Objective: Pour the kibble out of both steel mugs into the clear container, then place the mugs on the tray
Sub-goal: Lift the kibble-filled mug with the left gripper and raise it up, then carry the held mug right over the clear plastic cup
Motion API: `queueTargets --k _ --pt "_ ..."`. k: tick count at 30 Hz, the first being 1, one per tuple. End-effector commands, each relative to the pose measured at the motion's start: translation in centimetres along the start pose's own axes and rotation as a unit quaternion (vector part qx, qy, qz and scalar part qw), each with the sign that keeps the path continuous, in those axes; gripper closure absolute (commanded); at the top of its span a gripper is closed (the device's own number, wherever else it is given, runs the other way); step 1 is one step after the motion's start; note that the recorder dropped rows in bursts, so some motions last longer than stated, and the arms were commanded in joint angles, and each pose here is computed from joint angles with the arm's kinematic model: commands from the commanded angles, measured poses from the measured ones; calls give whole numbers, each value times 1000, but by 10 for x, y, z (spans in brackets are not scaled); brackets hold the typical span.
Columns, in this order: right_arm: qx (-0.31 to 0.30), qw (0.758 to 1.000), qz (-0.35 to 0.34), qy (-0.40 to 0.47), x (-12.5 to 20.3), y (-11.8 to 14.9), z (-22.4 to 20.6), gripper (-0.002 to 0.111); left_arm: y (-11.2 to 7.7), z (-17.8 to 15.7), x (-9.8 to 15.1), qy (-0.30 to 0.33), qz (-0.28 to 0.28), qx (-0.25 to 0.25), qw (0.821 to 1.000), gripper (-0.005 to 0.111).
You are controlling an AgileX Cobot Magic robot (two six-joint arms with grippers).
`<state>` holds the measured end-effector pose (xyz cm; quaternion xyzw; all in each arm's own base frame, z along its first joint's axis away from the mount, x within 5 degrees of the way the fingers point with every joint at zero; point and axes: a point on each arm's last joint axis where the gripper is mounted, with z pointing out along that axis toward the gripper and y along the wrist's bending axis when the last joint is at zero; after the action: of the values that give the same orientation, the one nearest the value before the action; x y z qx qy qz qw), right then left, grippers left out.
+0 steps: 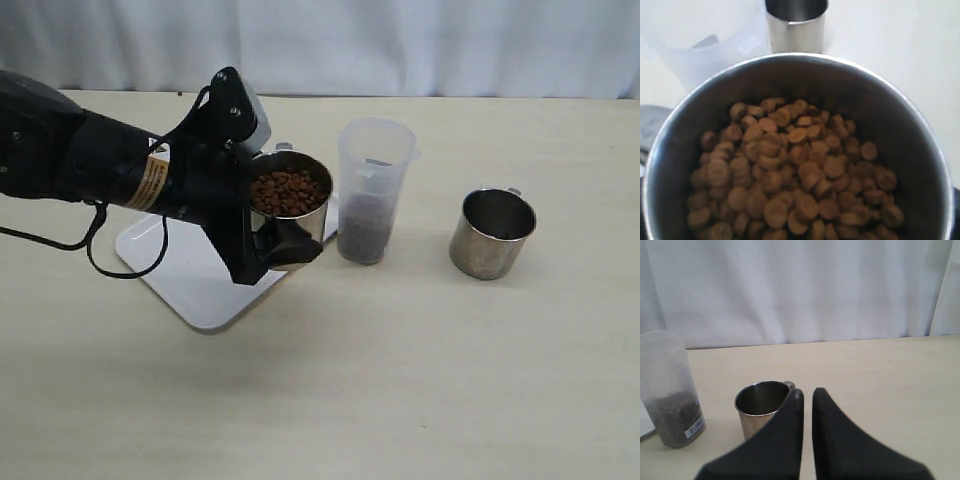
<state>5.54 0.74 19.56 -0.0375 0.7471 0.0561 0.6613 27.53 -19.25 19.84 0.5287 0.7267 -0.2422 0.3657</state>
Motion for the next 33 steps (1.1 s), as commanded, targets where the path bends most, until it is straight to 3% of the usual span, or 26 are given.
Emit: queueTargets --k 1,5,9,11,15,19,33 --pt "-2 1000 -3 2 2 0 0 103 -1 -13 1 5 -19 -46 999 107" --pt "-2 1000 -3 2 2 0 0 103 5 -32 -3 6 -37 -131 991 107" --pt "-2 1000 -3 2 2 0 0 103 7 -34 -4 8 -41 -148 988 107" --pt "-2 1000 -3 2 2 0 0 103 14 -37 -1 18 -45 -186 981 107" --pt "-2 1000 -3 2 2 0 0 103 7 -30 -9 38 -19 -249 968 107" --pt "-2 1000 -3 2 2 0 0 103 -4 -23 -16 33 -3 -235 971 107" --pt "-2 1000 -3 2 2 0 0 103 -2 -25 -16 36 -3 -250 968 107"
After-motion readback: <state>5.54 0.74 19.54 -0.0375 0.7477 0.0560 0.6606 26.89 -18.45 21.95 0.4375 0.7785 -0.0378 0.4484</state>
